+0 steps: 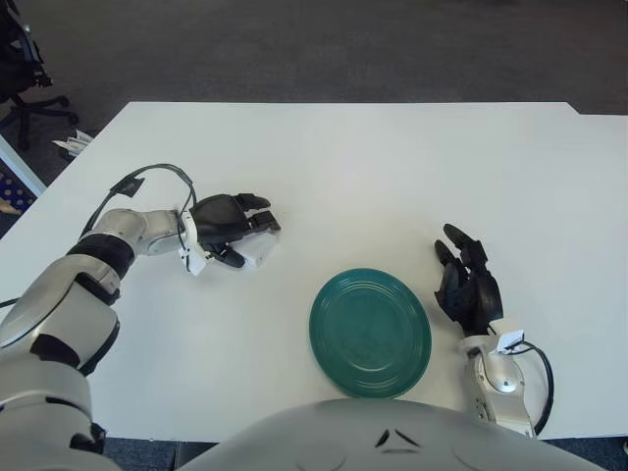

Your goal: Put the charger into the plate.

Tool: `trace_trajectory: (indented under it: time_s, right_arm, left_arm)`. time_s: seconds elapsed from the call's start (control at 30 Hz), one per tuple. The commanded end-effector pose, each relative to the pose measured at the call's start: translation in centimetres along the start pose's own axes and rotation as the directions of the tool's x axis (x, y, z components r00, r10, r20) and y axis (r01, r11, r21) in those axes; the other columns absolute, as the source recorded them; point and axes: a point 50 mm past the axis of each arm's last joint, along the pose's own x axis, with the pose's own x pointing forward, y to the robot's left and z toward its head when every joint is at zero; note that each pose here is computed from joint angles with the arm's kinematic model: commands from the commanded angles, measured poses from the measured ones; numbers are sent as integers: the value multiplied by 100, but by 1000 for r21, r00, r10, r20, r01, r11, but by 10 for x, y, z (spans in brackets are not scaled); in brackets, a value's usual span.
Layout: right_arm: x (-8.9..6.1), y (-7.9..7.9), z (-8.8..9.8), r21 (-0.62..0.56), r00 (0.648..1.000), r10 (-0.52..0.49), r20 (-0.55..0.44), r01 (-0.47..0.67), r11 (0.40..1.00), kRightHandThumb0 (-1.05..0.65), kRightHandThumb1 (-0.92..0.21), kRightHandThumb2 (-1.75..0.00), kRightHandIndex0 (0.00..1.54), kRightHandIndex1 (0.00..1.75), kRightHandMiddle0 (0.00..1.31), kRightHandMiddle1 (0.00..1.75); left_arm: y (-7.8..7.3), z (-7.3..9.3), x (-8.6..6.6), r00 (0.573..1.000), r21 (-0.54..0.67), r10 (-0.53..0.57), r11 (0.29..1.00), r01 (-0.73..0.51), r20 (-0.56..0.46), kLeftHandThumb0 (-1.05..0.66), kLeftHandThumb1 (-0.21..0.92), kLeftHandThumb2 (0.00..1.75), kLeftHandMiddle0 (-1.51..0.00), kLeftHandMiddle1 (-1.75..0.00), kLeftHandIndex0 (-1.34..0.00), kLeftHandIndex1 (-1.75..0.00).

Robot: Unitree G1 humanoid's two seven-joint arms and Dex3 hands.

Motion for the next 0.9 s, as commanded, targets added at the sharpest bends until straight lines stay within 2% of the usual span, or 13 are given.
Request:
trace_trajectory:
  time_s: [0.0, 0.03, 0.13, 0.23, 0.4, 0.6, 0.87]
  right_arm:
    - [-25, -13, -37, -1, 973, -46, -226, 47, 999, -76, -92, -82, 33, 2, 0, 64]
    - [-25, -13, -37, 4, 973, -46, -226, 49, 999, -76, -92, -82, 33, 2, 0, 64]
    - [-25, -14, -37, 13, 973, -47, -227, 51, 999, -77, -92, -82, 34, 2, 0, 65]
    - [-26, -15, -38, 23, 973, -47, -226, 53, 998, -77, -92, -81, 35, 2, 0, 65]
    - [-26, -16, -38, 27, 974, -47, -224, 54, 998, -76, -92, -81, 36, 2, 0, 66]
    - [-24, -18, -38, 42, 974, -46, -220, 57, 997, -78, -92, -81, 38, 3, 0, 68]
    - [-22, -18, -40, 53, 975, -46, -218, 59, 997, -78, -92, -80, 40, 3, 0, 71]
  left_arm:
    - [-28, 23, -2, 993, 66, -95, 994, 91, 69, -47, 40, 115, -50, -174, -59, -167]
    - [-29, 23, -1, 994, 68, -92, 994, 87, 61, -47, 37, 120, -53, -174, -59, -170]
    - [-30, 23, -1, 995, 68, -89, 994, 86, 48, -15, 23, 138, -55, -174, -66, -168]
    - [-29, 25, 4, 992, 47, -111, 993, 109, 51, -5, 17, 147, -58, -175, -67, -170]
    - [-27, 25, 7, 987, 6, -150, 989, 150, 55, -1, 11, 155, -65, -175, -65, -173]
    - [-24, 20, 8, 974, -104, -228, 968, 229, 16, 0, 9, 157, -72, -172, -62, -175]
    - [-21, 16, 10, 956, -176, -293, 942, 286, -11, 0, 6, 159, -77, -168, -63, -175]
